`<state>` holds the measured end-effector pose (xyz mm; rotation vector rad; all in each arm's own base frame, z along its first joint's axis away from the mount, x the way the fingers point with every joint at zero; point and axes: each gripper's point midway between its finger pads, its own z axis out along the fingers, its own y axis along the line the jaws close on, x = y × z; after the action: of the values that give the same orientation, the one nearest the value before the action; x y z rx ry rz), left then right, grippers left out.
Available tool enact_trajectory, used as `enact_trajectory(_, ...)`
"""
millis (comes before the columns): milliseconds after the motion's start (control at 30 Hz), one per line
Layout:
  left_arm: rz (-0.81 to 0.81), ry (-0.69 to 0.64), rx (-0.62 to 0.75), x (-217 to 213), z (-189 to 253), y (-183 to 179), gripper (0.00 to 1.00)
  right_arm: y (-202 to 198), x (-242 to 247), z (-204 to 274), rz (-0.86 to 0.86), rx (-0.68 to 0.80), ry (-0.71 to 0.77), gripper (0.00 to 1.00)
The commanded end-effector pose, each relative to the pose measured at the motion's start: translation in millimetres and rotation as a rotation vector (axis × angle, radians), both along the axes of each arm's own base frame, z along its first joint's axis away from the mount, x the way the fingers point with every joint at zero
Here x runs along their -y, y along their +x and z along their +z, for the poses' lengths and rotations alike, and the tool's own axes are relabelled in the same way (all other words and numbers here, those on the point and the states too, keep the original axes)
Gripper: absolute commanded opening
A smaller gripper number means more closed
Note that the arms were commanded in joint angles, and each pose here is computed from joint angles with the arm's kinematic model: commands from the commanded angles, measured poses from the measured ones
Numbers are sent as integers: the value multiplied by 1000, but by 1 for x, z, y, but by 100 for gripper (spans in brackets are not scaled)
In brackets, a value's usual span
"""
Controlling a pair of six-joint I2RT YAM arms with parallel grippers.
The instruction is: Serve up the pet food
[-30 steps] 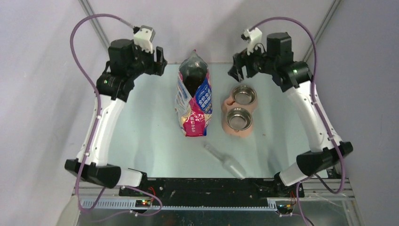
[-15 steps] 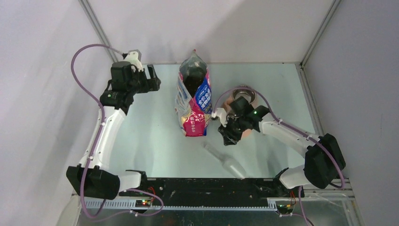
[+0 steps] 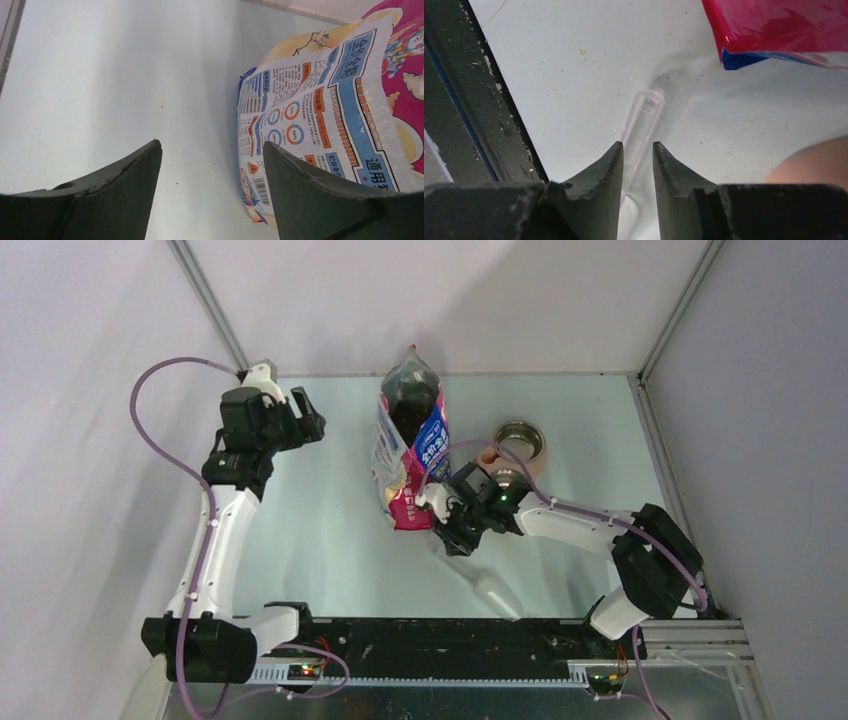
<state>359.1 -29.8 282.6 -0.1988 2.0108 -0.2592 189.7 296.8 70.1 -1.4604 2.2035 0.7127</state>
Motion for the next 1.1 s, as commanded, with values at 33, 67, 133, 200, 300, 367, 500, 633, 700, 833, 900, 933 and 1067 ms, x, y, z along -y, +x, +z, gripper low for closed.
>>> enact_trajectory(33, 26, 14, 107, -7, 36, -8, 81, 1, -13, -18, 37, 34, -19, 30)
enact_trajectory(67, 25, 17, 111, -7, 37, -9, 80, -1, -14, -21, 52, 32, -24, 30)
enact_trajectory(133, 43, 18, 118, -14, 39, -10, 80, -3, -15, -27, 66, 21, -30, 30)
enact_trajectory(200, 47, 16, 120, -16, 39, -11, 80, -4, -14, -33, 70, 26, -47, 29)
enact_trajectory(300, 47, 11, 119, -16, 38, -13, 80, -3, -13, -43, 75, 43, -81, 26)
enact_trajectory(367, 46, 7, 122, -16, 38, -13, 80, -1, -12, -50, 79, 57, -107, 23)
enact_trajectory(500, 48, 5, 122, -16, 37, -13, 80, 1, -14, -56, 82, 76, -120, 19)
enact_trajectory(633, 47, -5, 124, -16, 37, -13, 80, 1, -13, -56, 88, 79, -127, 14)
enact_trajectory(700, 42, -12, 126, -14, 37, -13, 80, -1, -12, -55, 92, 75, -126, 7)
enact_trajectory(833, 34, -18, 122, -13, 37, -12, 80, -1, -13, -52, 96, 72, -116, 0)
enact_trajectory(900, 32, -14, 119, -13, 36, -13, 80, 1, -13, -44, 104, 73, -109, 0)
enact_trajectory(933, 31, -12, 118, -13, 36, -13, 80, 4, -11, -40, 100, 73, -105, 0)
enact_trajectory(1067, 14, 2, 110, -12, 32, -13, 79, 7, 3, -12, 101, 38, -80, 0)
